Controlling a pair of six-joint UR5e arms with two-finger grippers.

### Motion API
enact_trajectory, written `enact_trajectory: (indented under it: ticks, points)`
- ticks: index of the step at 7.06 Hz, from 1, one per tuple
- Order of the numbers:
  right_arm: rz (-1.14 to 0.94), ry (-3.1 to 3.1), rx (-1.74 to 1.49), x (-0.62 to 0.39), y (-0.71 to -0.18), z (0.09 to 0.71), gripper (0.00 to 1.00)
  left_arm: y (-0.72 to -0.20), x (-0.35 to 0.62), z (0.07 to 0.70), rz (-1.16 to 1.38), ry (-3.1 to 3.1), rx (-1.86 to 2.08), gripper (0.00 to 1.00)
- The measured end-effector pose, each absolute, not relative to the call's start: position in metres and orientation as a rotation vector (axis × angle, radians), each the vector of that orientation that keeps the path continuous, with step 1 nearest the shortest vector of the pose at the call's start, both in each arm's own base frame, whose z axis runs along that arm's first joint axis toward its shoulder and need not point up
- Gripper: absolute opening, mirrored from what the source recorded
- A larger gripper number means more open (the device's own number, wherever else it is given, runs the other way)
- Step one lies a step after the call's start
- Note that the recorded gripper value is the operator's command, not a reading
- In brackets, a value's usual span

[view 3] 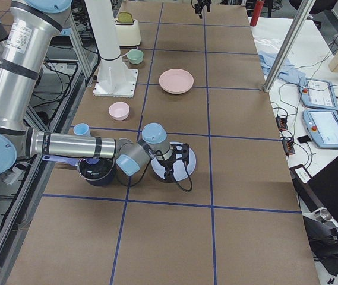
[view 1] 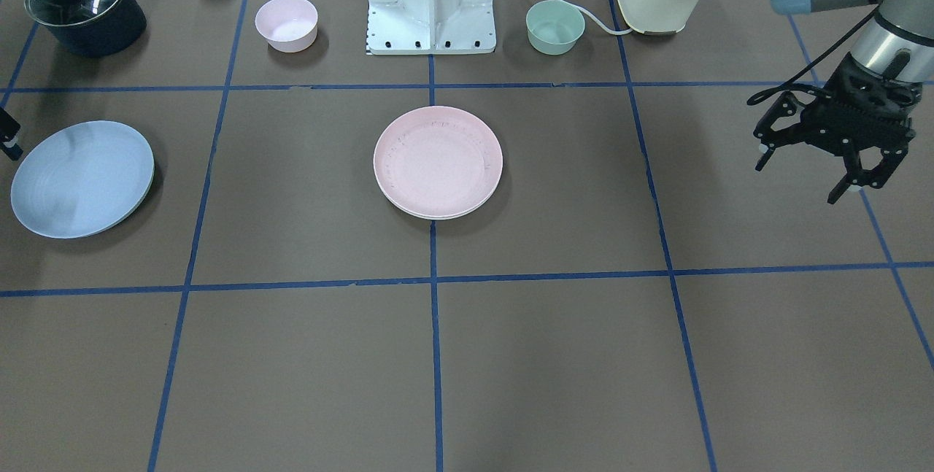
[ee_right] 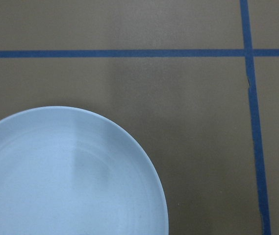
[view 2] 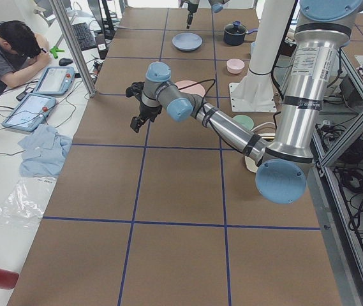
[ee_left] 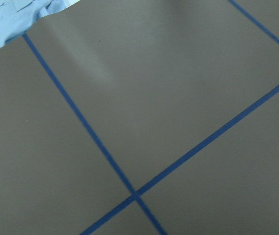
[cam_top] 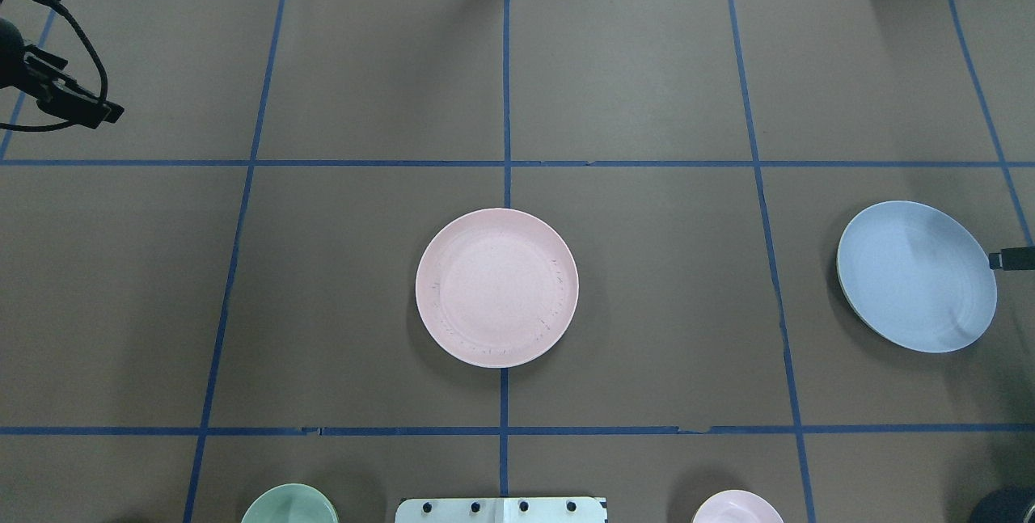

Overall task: Stack three plates with pink and blue
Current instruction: 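Withdraw the left gripper away from the stacked plates, then grasp the rim of the light blue plate with the right gripper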

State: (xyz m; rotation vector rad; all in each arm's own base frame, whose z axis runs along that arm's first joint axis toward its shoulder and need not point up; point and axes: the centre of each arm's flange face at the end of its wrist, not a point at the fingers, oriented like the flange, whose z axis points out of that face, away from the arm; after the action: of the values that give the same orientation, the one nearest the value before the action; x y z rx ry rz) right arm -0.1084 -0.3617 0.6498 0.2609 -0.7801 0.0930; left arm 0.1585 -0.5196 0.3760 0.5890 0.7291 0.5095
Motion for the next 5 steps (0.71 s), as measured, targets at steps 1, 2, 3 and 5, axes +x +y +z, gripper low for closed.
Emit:
enact_trajectory:
  ticks: [1, 2, 3, 5]
  points:
    - [0.102, -0.778, 0.263, -0.114, -0.358, 0.661, 0.52, -0.518, 0.156, 0.379, 0.512, 0.731, 0.586, 1.00]
    - [0.112, -0.776, 0.255, -0.120, -0.356, 0.667, 0.51, -0.518, 0.155, 0.380, 0.513, 0.731, 0.584, 1.00]
    - [0.110, -0.774, 0.246, -0.126, -0.355, 0.671, 0.51, -0.518, 0.154, 0.380, 0.513, 0.731, 0.584, 1.00]
    - [0.099, -0.775, 0.238, -0.133, -0.354, 0.673, 0.42, -0.518, 0.154, 0.380, 0.512, 0.730, 0.584, 1.00]
